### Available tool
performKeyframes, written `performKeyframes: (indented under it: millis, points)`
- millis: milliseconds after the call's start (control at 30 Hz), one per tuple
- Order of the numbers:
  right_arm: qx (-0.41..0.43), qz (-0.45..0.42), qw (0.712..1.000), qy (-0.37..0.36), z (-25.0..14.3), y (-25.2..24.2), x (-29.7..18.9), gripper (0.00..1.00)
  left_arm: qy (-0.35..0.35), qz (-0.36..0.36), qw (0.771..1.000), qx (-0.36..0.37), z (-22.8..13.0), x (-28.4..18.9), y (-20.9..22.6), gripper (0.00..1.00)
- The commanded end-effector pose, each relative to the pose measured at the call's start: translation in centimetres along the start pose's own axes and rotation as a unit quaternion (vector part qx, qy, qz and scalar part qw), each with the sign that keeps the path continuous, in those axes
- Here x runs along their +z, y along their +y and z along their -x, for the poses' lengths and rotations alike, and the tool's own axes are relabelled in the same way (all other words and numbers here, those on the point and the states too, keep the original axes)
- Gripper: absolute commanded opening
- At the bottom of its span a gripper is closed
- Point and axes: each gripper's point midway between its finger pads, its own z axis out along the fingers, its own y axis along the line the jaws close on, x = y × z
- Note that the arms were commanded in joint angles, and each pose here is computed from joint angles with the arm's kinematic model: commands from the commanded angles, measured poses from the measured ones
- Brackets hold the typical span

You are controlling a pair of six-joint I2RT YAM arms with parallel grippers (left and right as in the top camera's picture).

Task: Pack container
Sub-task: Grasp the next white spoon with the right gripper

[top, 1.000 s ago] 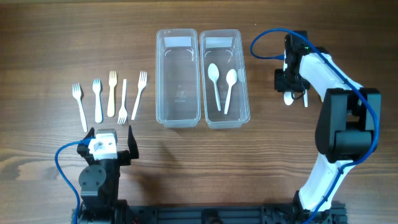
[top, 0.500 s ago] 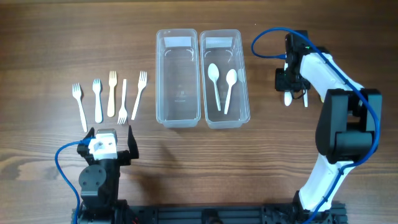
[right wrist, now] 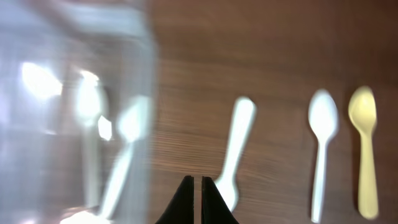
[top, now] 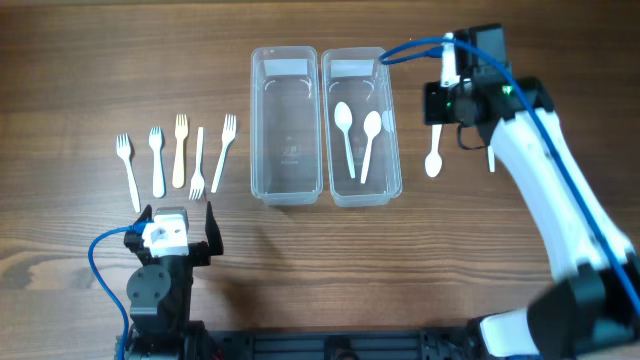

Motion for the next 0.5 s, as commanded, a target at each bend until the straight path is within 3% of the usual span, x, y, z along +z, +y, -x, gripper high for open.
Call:
performKeyframes:
  millis: [0,100,233,467]
  points:
    - [-0.024,0.04,0.998,-0.038,0.8,3.9,-3.2,0.04,-0.001,-0.002,1.0,0.007,-0.1,0.0,-0.1,1.0]
    - [-0.024,0.022,0.999,-0.041,0.7,3.8,-3.6,0.05,-0.001,-0.002,1.0,0.007,-0.1,0.0,-0.1,1.0]
    - [0.011,-0.048,0.999,-0.018,-0.4,0.8,-2.6,0.34,-0.001,-0.002,1.0,0.007,-0.1,0.0,-0.1,1.0]
    - [0.044,-0.082,0.995,0.045,-2.5,-2.1,0.9,0.5,-0.001,-0.002,1.0,0.007,-0.1,0.0,-0.1,1.0]
